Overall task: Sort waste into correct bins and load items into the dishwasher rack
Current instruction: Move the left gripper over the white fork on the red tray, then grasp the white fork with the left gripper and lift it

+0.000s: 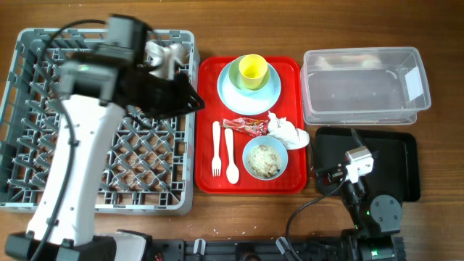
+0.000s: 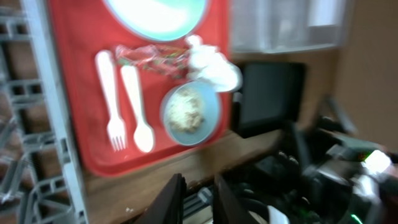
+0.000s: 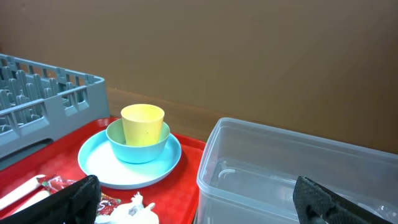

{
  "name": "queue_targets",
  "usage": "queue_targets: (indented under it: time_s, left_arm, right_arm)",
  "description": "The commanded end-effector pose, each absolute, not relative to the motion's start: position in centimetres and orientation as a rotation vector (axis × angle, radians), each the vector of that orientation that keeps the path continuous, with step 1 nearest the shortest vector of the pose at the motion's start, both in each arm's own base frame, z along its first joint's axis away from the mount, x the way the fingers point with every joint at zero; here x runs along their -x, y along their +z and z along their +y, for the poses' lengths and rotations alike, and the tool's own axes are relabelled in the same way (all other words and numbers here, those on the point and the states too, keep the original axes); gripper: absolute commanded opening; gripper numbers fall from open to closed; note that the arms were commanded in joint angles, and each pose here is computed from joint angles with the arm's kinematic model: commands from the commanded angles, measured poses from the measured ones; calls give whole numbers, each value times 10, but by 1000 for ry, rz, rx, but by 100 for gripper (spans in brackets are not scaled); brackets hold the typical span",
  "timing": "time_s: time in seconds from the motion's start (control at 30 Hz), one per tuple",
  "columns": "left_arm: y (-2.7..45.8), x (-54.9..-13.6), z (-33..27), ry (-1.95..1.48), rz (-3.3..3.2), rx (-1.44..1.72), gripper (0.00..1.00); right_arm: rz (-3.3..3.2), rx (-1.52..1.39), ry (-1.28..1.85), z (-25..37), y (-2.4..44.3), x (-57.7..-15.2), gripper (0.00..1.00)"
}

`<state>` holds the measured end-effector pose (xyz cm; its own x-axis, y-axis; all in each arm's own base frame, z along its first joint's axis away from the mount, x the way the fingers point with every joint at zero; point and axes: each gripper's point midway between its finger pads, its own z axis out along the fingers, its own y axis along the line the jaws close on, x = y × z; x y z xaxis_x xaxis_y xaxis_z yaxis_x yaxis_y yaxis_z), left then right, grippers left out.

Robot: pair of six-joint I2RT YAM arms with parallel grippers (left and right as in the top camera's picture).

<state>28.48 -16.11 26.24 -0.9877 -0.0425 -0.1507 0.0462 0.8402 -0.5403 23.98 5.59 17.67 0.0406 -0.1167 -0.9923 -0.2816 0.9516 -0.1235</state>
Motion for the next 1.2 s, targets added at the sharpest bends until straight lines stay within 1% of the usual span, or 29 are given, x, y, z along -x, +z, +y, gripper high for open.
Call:
queue_targets:
  time_s: [0.0,0.03,0.1,0.17,0.27,0.33,0.43,0.53,0.63,0.73,0.87,1.0,1.17]
  left_arm:
    - [222,-297,-152,-414,2900,211,17]
    - [213,-299,-161,-364,2890,184,16]
    - [191,-300,-170,-284,2882,244,16]
    - [167,-298,-181,-269,2895,272,16]
    - [124,-285,-193,-234,2955,213,18]
    - [99,-275,-195,-160,2990,168,25]
    - [77,-270,-188,-28,2987,127,26]
    - [60,-265,-185,-6,2996,118,28]
    - [48,-265,-182,7,2982,118,26]
    - [32,-263,-180,-9,2969,118,22]
    - [15,-263,-179,-37,2942,116,21]
    - [6,-265,-181,-61,2916,41,21]
    - [1,-264,-181,-72,2906,42,21]
  right_arm:
    - [1522,332,128,57,179,-239,100]
    - [1522,332,128,57,179,-239,100]
    - [1522,332,128,57,179,-239,100]
    - [1522,332,128,57,179,-239,100]
    - [1522,332,128,57,179,-239,100]
    - [1522,332,128,57,179,-239,100]
    - [1522,332,128,57,179,-239,100]
    - [1522,332,128,57,179,-239,100]
    - [1522,332,128,57,179,-239,100]
    - [1522,332,128,57,179,-239,100]
    - [1522,332,128,57,179,-239,100]
    - [1522,332,128,57,179,-239,100]
    - [1522,332,128,57,179,-239,100]
